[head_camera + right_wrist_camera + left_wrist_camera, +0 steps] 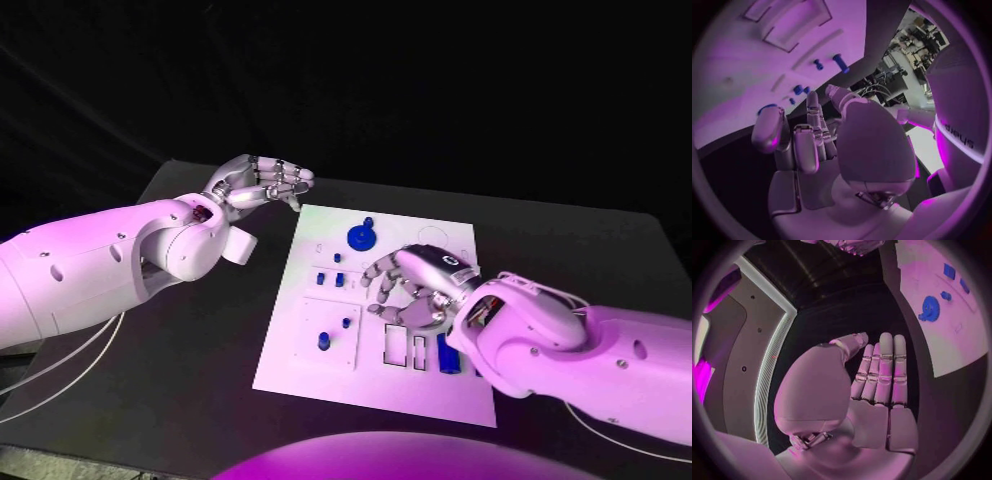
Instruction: Assemble the parts on the task board
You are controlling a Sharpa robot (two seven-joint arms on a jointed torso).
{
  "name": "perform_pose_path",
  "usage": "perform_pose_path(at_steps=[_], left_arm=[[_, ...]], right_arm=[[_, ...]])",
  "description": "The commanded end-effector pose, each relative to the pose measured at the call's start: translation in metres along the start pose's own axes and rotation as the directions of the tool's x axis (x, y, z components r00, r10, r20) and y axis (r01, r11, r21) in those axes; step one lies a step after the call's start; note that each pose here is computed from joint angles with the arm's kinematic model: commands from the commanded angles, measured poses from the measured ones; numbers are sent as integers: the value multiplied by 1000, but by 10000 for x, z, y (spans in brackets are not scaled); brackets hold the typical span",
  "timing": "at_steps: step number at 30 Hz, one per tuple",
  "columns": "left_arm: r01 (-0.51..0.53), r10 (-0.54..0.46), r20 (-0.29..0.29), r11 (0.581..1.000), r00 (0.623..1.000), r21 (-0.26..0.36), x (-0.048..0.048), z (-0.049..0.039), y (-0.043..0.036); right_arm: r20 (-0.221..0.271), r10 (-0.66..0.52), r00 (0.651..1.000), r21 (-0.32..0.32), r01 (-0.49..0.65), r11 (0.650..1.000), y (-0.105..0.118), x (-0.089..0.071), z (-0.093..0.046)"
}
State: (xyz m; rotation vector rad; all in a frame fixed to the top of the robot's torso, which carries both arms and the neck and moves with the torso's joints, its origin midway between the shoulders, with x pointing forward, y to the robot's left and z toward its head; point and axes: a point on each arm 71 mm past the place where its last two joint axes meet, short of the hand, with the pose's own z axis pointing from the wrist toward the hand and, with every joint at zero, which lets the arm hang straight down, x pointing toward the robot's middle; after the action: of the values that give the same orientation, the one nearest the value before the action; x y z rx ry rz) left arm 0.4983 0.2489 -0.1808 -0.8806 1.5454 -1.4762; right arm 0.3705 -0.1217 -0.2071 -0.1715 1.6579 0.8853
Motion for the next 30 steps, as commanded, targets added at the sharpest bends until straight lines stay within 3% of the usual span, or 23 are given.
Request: perform_pose_path(at_steps=[1, 7, 12, 15, 21, 30], left_arm=[[8, -8, -14, 1000, 1000, 3, 13, -5, -2], [8, -8, -14, 1000, 1000, -2, 7, -44, 10], [9, -9, -15, 1000, 1000, -8, 10, -65, 30], [11, -11, -18, 1000, 1000, -12, 21, -71, 46], [18, -18, -23, 1000, 1000, -20, 51, -86, 93], [22, -23, -27, 999, 999, -25, 69, -93, 120]], right_arm=[[-12, 211, 977, 155, -207, 966, -255, -120, -122], [-39, 248, 968, 306, -224, 925, -640, -271, -491], [-46, 241, 969, 417, -200, 886, -829, -241, -769], [-46, 239, 970, 470, -190, 862, -897, -185, -864], [-58, 226, 972, 522, -163, 837, -912, -3, -964], [-101, 199, 975, 551, -112, 827, -886, 160, -987]])
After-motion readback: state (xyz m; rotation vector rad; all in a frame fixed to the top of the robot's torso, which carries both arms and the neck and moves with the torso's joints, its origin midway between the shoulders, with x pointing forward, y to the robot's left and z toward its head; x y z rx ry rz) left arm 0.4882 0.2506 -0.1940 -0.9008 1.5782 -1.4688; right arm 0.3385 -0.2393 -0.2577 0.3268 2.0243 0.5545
